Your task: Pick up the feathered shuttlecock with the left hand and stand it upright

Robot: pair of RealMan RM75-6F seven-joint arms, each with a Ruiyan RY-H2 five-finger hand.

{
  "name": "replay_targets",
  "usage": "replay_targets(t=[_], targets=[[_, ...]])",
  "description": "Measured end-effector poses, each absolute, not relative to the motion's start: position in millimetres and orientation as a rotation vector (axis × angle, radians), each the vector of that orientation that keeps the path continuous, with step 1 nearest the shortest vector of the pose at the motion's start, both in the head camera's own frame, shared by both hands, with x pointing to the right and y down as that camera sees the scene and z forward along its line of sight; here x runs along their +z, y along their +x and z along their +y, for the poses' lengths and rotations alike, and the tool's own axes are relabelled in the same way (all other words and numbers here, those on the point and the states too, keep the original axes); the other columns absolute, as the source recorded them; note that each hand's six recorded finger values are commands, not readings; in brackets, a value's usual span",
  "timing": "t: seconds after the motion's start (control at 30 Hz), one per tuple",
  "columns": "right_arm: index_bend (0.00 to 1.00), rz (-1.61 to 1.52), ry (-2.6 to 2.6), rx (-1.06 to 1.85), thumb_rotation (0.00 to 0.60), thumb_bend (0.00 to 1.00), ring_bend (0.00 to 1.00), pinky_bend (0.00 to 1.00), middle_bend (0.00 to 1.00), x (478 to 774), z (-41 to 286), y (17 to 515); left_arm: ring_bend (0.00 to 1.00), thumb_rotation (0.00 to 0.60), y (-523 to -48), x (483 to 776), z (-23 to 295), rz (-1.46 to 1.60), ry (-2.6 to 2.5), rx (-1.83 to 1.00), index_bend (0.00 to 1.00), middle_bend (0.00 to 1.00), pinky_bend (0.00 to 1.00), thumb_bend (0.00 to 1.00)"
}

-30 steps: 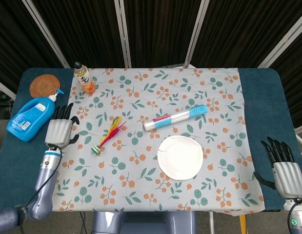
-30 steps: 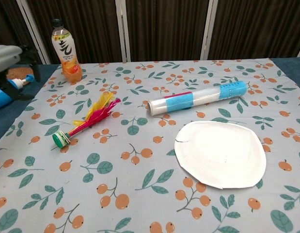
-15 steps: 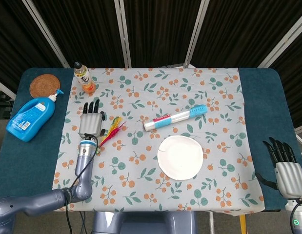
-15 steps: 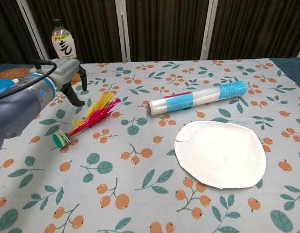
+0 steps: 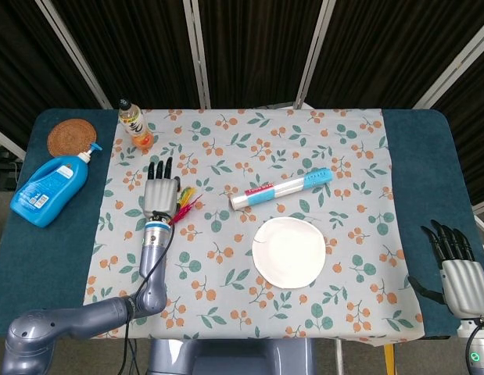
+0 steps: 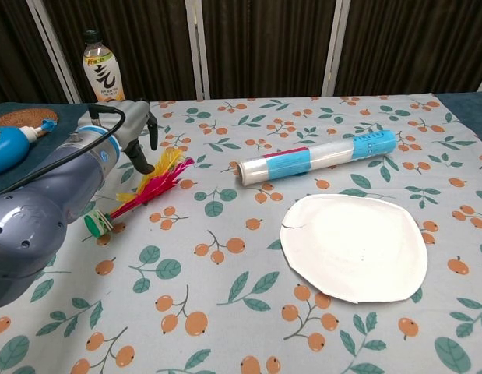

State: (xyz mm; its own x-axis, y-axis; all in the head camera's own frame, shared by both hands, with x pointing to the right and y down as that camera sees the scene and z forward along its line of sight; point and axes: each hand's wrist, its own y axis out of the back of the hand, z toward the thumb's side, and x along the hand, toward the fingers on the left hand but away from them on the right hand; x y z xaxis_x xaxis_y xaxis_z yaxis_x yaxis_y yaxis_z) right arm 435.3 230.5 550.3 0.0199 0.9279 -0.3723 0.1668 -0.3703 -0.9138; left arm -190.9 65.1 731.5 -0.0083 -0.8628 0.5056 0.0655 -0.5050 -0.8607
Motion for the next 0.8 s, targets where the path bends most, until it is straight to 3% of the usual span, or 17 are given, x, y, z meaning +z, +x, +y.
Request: replay_targets(t=[0.67, 0.8], targets=[[0.09, -1.141, -1.643, 1.417, 0.6, 0.11, 0.0, 0.0, 0.0, 551.8, 231.5, 434.1, 0.0, 0.6, -176.4, 745.9, 72.1, 0.888, -1.589, -1.633, 0.45, 0.0, 0.01, 0.3], [0.09, -1.142, -1.645, 1.419, 0.6, 0.11, 0.0, 0.0, 0.0, 551.7, 231.6, 434.4, 0.0, 0.6, -176.3, 750.5, 75.7, 0.896, -1.6, -1.652, 0.5, 0.0, 0.02, 0.38]])
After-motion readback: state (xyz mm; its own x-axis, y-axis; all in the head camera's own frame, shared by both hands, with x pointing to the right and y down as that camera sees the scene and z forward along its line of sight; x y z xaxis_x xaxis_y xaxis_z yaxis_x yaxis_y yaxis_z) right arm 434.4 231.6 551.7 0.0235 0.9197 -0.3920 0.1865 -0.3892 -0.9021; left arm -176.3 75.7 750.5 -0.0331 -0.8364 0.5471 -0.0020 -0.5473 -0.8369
